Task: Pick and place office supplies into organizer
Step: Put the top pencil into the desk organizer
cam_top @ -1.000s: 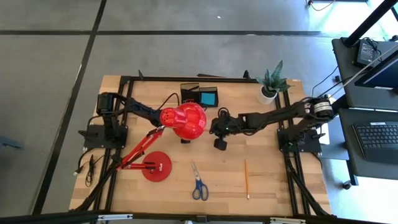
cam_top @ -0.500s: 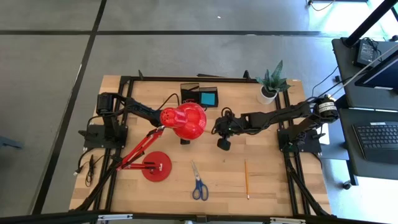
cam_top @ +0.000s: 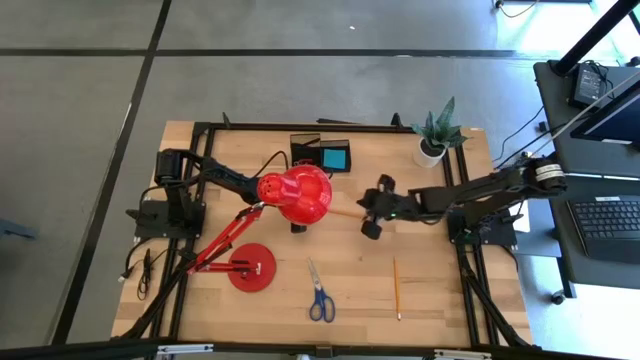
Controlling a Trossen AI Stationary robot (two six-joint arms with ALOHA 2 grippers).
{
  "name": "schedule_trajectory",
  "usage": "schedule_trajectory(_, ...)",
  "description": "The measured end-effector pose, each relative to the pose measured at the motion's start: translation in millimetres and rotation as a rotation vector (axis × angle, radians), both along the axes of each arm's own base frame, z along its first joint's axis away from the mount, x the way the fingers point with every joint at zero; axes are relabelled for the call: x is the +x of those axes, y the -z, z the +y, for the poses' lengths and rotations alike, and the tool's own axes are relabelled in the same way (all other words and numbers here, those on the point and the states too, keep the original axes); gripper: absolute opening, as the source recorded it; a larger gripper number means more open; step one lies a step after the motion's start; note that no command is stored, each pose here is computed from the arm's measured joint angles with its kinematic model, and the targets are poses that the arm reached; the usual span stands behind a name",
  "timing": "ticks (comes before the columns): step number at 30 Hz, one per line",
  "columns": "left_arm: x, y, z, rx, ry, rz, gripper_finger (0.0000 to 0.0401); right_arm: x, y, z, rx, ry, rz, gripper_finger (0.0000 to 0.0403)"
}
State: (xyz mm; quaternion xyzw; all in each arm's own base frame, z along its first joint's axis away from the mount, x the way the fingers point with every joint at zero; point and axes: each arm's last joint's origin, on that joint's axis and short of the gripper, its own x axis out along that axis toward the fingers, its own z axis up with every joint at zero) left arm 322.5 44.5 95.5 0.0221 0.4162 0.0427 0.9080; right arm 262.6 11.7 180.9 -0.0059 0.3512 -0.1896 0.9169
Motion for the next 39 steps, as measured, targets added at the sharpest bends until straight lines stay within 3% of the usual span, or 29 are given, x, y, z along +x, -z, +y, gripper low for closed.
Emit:
schedule_trajectory(5,0,0,0,0.008,0.006,-0.013,0.0072,-26,8,-1,0.024,0.0,-0.194,0.0007)
schedule_trajectory(10,-7,5,-1,0.014,0.005,-0.114,0.0085,-42,10,1,0.038,-0.02,-0.331,0.0007)
schedule_trajectory(21,-32,16,2,-0.076,-0.023,-0.272,0.0087,-45,8,6,0.023,-0.056,-0.349,0.0007)
schedule_trajectory(27,-30,19,2,-0.08,-0.018,-0.306,0.0091,-45,8,6,0.022,-0.056,-0.354,0.0007)
schedule_trajectory(34,-11,47,6,-0.087,-0.028,-0.368,0.01,-45,8,6,0.025,-0.055,-0.353,0.0007)
schedule_trajectory(39,-8,52,7,-0.108,-0.045,-0.391,0.0102,-45,8,6,0.025,-0.057,-0.35,0.0007)
